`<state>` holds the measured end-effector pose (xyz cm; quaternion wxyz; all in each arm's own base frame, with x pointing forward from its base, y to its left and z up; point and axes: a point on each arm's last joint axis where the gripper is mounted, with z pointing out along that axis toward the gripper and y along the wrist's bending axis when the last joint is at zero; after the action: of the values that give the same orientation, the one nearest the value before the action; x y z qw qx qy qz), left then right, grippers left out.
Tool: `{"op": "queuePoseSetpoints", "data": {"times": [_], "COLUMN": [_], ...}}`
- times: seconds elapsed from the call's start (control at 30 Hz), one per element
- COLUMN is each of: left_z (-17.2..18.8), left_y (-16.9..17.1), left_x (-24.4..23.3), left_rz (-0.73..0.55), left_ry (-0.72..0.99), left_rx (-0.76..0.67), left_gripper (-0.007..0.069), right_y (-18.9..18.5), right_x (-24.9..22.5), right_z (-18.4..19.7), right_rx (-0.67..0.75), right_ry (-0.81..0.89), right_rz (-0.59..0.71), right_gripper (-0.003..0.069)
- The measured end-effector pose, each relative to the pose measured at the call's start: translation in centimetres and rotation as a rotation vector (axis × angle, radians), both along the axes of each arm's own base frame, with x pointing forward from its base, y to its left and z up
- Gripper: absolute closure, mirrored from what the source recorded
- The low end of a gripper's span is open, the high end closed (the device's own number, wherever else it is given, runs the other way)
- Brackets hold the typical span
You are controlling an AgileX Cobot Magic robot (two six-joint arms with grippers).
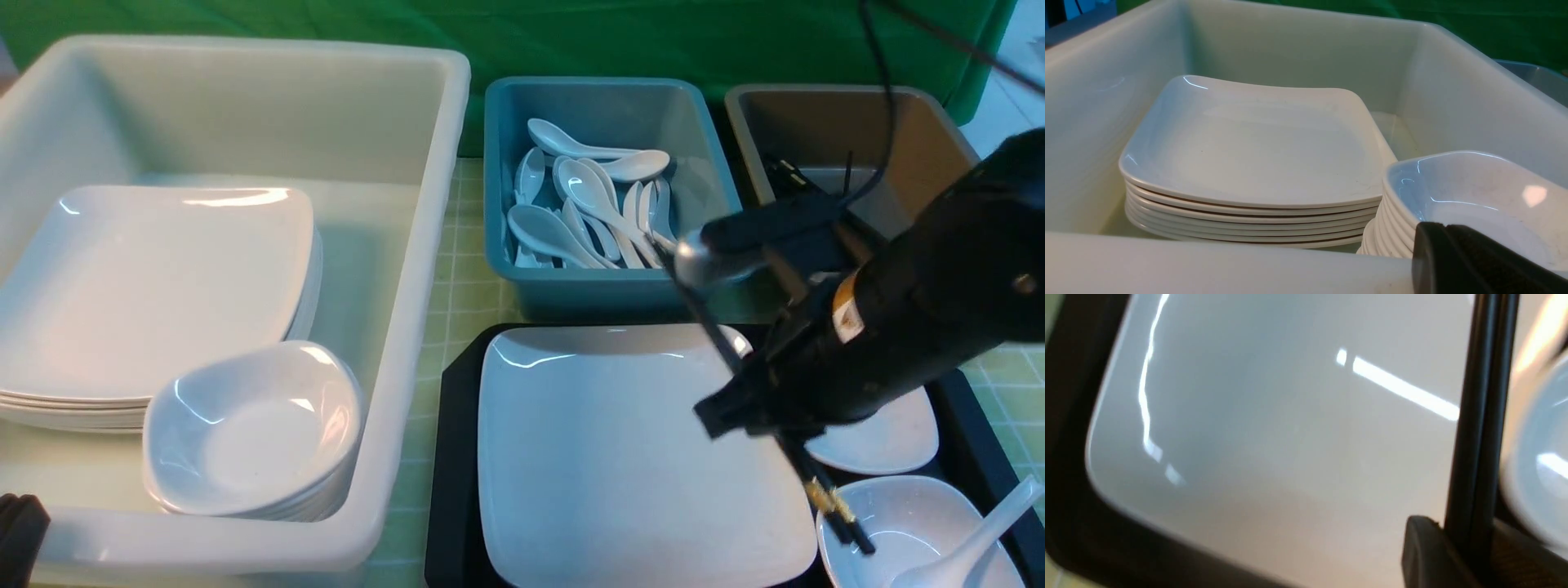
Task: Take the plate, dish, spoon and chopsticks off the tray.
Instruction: Use the right arm to put the chopsticks into the small storage box on the right
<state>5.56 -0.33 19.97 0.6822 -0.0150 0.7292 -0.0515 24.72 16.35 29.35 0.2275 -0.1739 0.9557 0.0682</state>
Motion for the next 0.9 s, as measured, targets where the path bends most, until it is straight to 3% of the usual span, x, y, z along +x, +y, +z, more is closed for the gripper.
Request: {"op": "queuePoseSetpoints", "data": {"times": [0.23, 0.43, 0.57, 0.77, 0.83, 0.9], "left_z": [0.0, 0.0, 0.0, 0.0, 0.0, 0.0], "left_y": [0.0, 0.0, 0.0, 0.0, 0.0, 0.0], "left_x": [0.0, 0.0, 0.0, 0.0, 0.0, 0.0], "left_rz": [0.000, 0.000, 0.000, 0.000, 0.000, 0.000], "left_ry": [0.000, 0.000, 0.000, 0.000, 0.000, 0.000], "left_rx": [0.000, 0.002, 0.002, 0.002, 0.002, 0.002], "left_gripper": [0.0625, 0.0625, 0.0625, 0.0625, 0.0625, 0.0625], "right_y": [-5.1, -9.2, -10.9, -12.4, -12.5, -12.6], "right_x": [7.0, 13.8, 17.9, 21.6, 22.0, 22.4], "right_z": [5.7, 6.5, 3.5, -3.4, -4.9, -7.0], "right_rx": [0.098, 0.141, 0.151, 0.129, 0.119, 0.105], "right_ry": [-0.310, -0.554, -0.643, -0.592, -0.560, -0.512], "right_rz": [-0.167, -0.284, -0.317, -0.350, -0.355, -0.357], "right_gripper": [0.0554, 0.0554, 0.0554, 0.0538, 0.0511, 0.0424]}}
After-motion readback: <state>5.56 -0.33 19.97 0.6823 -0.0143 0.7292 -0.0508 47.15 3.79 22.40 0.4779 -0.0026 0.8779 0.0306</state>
